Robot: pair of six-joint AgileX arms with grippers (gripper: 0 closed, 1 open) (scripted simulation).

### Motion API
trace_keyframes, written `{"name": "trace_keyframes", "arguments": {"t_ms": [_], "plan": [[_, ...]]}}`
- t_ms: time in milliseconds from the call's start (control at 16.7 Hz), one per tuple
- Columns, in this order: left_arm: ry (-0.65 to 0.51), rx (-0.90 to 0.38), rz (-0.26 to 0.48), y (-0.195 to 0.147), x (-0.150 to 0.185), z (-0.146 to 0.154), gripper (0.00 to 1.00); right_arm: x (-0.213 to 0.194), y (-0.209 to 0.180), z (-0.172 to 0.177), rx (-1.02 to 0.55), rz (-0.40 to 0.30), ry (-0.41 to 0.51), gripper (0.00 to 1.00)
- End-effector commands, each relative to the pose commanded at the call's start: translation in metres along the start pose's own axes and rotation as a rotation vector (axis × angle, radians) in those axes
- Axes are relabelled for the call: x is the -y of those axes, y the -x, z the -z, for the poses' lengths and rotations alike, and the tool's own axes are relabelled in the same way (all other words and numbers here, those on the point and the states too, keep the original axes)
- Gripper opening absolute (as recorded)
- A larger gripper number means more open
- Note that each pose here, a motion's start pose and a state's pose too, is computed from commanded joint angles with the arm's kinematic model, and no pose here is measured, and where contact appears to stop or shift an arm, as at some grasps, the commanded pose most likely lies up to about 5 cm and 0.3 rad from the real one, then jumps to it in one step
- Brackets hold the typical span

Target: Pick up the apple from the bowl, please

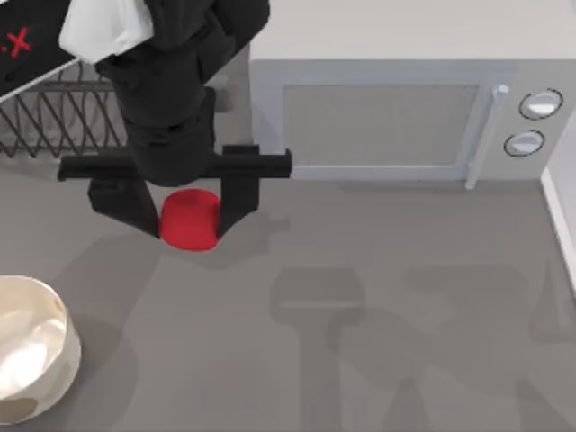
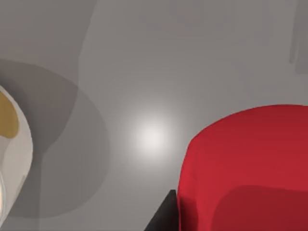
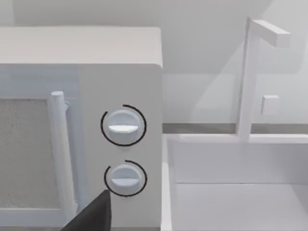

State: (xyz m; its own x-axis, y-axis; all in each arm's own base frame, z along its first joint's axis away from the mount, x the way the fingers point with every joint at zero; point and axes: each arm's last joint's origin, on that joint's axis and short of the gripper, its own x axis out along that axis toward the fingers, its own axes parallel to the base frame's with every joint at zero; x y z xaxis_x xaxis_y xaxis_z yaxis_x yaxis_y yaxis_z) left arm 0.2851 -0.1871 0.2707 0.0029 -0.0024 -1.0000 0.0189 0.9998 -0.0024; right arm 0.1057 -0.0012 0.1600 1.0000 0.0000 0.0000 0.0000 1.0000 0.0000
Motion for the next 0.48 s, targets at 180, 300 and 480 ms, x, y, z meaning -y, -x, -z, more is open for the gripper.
{"name": "trace_keyframes", "arguments": {"t_ms": [180, 300, 480], "plan": [[0.0, -0.007, -0.004, -0.012, 0.001, -0.001, 0.0, 0.0, 0.0, 0.0, 0.0, 0.0, 0.0, 1.0], [0.0, -0.008, -0.005, -0.033, 0.002, -0.003, 0.0, 0.0, 0.0, 0.0, 0.0, 0.0, 0.0, 1.0], [0.0, 0.012, 0.007, -0.072, 0.004, -0.005, 0.0, 0.0, 0.0, 0.0, 0.0, 0.0, 0.0, 1.0]]}}
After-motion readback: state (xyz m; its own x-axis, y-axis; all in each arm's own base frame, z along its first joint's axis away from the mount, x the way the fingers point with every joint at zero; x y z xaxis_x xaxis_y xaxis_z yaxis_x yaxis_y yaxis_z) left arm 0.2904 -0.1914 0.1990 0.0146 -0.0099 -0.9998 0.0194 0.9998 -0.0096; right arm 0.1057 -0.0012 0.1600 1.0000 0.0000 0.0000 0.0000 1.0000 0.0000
